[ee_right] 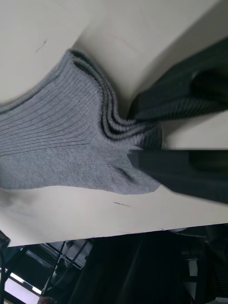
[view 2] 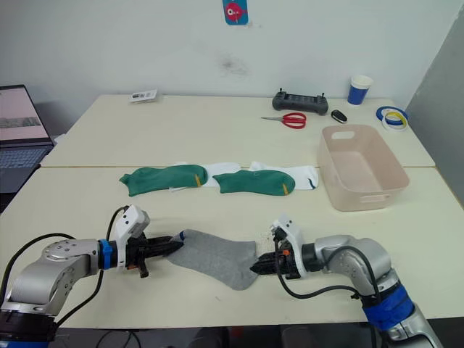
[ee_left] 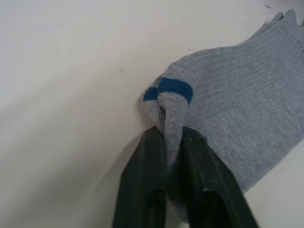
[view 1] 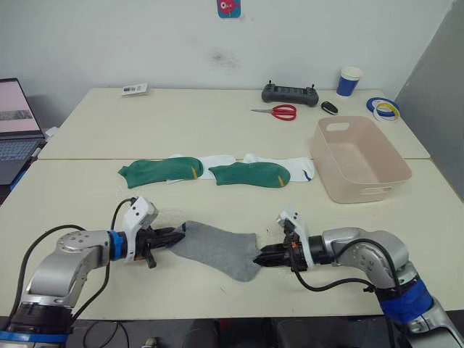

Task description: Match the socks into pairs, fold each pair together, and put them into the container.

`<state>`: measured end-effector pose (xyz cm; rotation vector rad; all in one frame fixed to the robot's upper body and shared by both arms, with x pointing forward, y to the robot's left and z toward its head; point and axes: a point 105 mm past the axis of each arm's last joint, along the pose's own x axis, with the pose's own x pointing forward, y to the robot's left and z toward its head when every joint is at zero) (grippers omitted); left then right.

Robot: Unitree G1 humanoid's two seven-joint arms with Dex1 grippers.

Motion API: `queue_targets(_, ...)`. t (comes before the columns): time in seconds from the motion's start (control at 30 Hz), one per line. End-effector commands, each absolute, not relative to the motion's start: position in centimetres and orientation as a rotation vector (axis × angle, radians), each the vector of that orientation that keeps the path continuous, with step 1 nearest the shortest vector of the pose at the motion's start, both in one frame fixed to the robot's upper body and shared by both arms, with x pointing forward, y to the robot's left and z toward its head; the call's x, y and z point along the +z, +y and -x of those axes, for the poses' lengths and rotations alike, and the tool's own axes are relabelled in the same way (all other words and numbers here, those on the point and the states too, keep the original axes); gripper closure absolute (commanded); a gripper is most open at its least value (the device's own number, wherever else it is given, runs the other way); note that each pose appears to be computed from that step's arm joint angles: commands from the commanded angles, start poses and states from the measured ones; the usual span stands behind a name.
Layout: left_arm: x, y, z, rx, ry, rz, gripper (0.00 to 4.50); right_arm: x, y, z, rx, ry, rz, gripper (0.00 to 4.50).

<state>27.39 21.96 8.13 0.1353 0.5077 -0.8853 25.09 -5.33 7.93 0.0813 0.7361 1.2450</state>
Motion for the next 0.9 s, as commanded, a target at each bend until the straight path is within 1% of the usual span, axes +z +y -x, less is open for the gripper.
queue_targets(0.03, 7.9, 21.6, -26.9, -0.888, 0.516, -0.114, 4.5, 9.1, -5.2, -25.6, 1.257, 0.689, -0.085, 4.48)
queue_targets(0.3, 9.1, 19.9, -26.3, -0.881, 0.483, -0.053, 4.5, 10.2, -7.0, -25.7, 1.253, 0.686, -0.105, 4.48)
queue_targets(0.47, 9.8, 17.0, -25.5, -0.92, 0.451, -0.008, 4.5, 10.2, -9.1, -25.6, 1.243, 0.718, -0.094, 4.48)
queue_targets(0.6, 10.2, 15.2, -25.9, -0.9, 0.427, 0.011, 4.5, 10.3, -10.6, -25.6, 1.233, 0.741, -0.079, 4.48)
queue_targets(0.7, 9.8, 14.1, -25.8, -0.885, 0.449, 0.011, 4.5, 10.3, -11.4, -26.0, 1.213, 0.743, -0.06, 4.48)
queue_targets(0.77, 9.0, 13.9, -25.9, -0.844, 0.481, -0.009, 4.5, 10.4, -11.7, -26.5, 1.2, 0.742, -0.054, 4.48)
queue_targets(0.9, 8.5, 14.3, -26.1, -0.781, 0.509, -0.034, 4.5, 10.6, -12.1, -27.1, 1.183, 0.738, -0.04, 4.48)
